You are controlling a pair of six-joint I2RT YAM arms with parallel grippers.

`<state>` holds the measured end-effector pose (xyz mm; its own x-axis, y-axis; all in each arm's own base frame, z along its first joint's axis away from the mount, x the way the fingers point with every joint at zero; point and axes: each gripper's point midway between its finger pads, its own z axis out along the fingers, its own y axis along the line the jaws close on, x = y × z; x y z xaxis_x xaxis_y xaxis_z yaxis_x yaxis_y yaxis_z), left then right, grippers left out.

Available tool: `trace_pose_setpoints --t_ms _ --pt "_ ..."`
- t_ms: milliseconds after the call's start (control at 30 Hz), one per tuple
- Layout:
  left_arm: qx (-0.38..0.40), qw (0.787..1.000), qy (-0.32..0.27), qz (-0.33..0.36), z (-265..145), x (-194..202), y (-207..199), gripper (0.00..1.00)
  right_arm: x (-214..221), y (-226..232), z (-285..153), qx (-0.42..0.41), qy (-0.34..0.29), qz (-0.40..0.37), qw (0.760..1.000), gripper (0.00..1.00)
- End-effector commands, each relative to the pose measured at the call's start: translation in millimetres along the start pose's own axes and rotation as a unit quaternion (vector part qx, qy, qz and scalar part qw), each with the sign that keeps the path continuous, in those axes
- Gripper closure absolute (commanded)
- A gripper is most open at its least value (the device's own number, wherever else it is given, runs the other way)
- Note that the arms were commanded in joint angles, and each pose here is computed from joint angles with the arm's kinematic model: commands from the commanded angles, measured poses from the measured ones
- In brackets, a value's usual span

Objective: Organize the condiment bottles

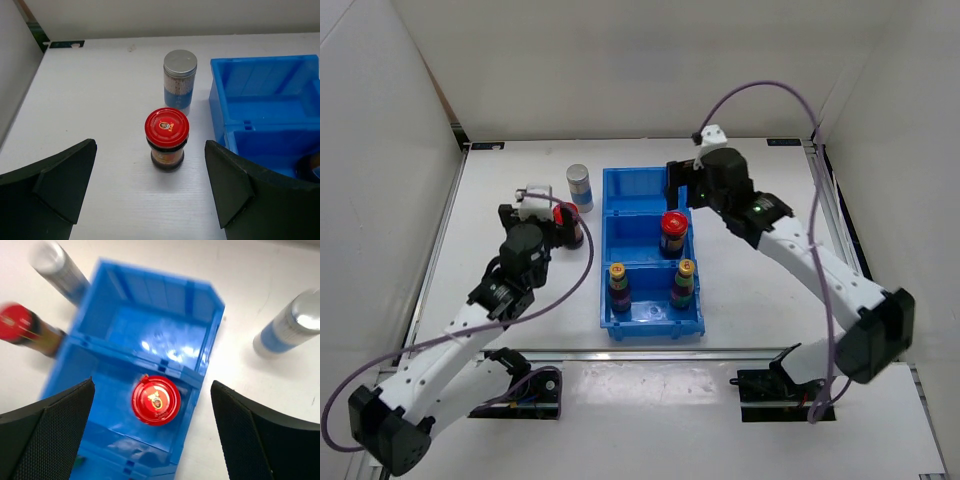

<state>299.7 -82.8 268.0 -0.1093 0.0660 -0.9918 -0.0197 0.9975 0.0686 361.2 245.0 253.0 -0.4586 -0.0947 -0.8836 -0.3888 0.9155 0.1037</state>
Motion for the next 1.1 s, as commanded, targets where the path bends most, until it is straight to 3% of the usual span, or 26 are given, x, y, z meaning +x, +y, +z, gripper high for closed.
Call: trace_pose_setpoints --t_ms 0,233,500,1000,1067 --pt "0.027 0.998 0.036 -0.046 26.9 8.9 -16.6 0.0 -35.7 6.1 -37.9 -0.018 -0.042 0.024 0.999 0.0" --pt "0.034 0.992 0.111 -0.052 82.7 39.1 -18.1 0.0 -16.7 10.5 -77.9 -0.055 -0.049 0.07 0.995 0.0" --pt "0.048 0.987 0.129 -0.077 125.2 55.7 -22.5 0.0 4.7 9.9 -96.6 -0.07 -0.037 0.08 0.994 0.0" --pt "0.036 0.975 0.207 -0.079 129.5 131.1 -28.2 0.0 6.6 -4.7 -103.9 -0.04 -0.038 0.073 0.996 0.0" --pt "0.035 0.974 0.208 -0.079 131.3 134.2 -28.9 0.04 9.2 -5.3 -104.0 -0.039 -0.033 0.072 0.996 0.0"
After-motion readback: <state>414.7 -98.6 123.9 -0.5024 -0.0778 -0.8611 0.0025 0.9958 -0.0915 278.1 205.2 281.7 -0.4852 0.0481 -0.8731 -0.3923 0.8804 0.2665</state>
